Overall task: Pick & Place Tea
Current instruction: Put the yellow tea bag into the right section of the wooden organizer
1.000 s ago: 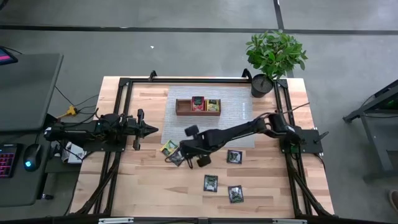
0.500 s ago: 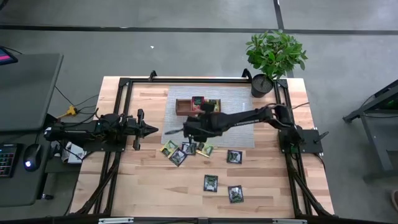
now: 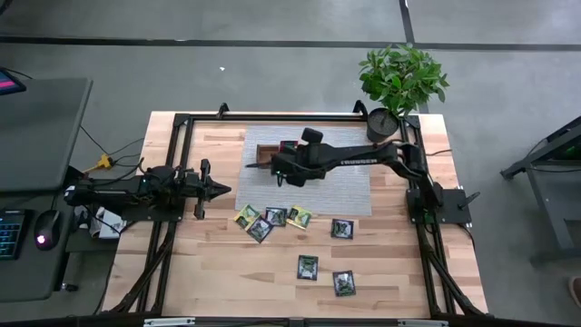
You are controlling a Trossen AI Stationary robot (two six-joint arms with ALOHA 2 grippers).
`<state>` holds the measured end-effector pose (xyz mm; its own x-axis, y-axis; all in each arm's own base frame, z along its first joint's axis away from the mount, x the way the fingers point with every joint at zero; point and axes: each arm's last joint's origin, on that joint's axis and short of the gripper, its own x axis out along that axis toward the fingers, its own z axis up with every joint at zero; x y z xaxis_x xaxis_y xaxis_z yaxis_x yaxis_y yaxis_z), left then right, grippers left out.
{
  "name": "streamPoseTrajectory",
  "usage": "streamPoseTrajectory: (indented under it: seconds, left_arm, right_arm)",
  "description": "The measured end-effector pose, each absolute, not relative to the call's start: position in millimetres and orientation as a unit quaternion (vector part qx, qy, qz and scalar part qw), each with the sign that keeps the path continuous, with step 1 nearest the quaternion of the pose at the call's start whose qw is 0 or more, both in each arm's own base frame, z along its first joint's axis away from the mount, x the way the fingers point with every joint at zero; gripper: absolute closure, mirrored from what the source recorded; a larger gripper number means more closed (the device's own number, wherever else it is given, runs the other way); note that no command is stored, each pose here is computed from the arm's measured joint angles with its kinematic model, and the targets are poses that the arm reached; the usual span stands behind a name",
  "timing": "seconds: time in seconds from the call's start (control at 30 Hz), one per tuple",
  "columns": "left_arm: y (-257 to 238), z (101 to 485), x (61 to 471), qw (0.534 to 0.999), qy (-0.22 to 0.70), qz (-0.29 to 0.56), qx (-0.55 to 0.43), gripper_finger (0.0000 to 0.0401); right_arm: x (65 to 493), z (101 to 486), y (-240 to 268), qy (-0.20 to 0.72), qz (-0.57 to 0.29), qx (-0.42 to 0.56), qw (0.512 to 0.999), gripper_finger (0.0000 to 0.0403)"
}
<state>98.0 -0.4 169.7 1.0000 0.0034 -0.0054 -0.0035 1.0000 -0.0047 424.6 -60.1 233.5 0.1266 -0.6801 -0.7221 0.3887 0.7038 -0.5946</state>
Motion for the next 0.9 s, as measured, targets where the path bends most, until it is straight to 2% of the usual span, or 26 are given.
streamPoseTrajectory:
  seconds: [0.2, 0.5, 0.73, 0.9]
  left_arm:
    - [-0.4, 169.7, 98.0, 1.0, 0.003, 0.002, -0.002, 0.0401]
    - [-0.3, 169.6, 98.0, 1.0, 0.003, 0.002, -0.002, 0.0401]
    - [-0.3, 169.7, 98.0, 1.0, 0.003, 0.002, -0.002, 0.0401]
    - [-0.4, 169.7, 98.0, 1.0, 0.003, 0.002, -0.002, 0.0401]
  right_arm:
    - [415.0, 230.3, -76.5, 0.572, -0.354, -0.129, 0.729, 0.0403]
    - [383.1, 216.1, -88.1, 0.556, -0.299, -0.136, 0.764, 0.0403]
    - [383.7, 205.6, -98.3, 0.537, -0.284, -0.164, 0.777, 0.0403]
    - [383.4, 205.6, -107.6, 0.526, -0.304, -0.17, 0.775, 0.0403]
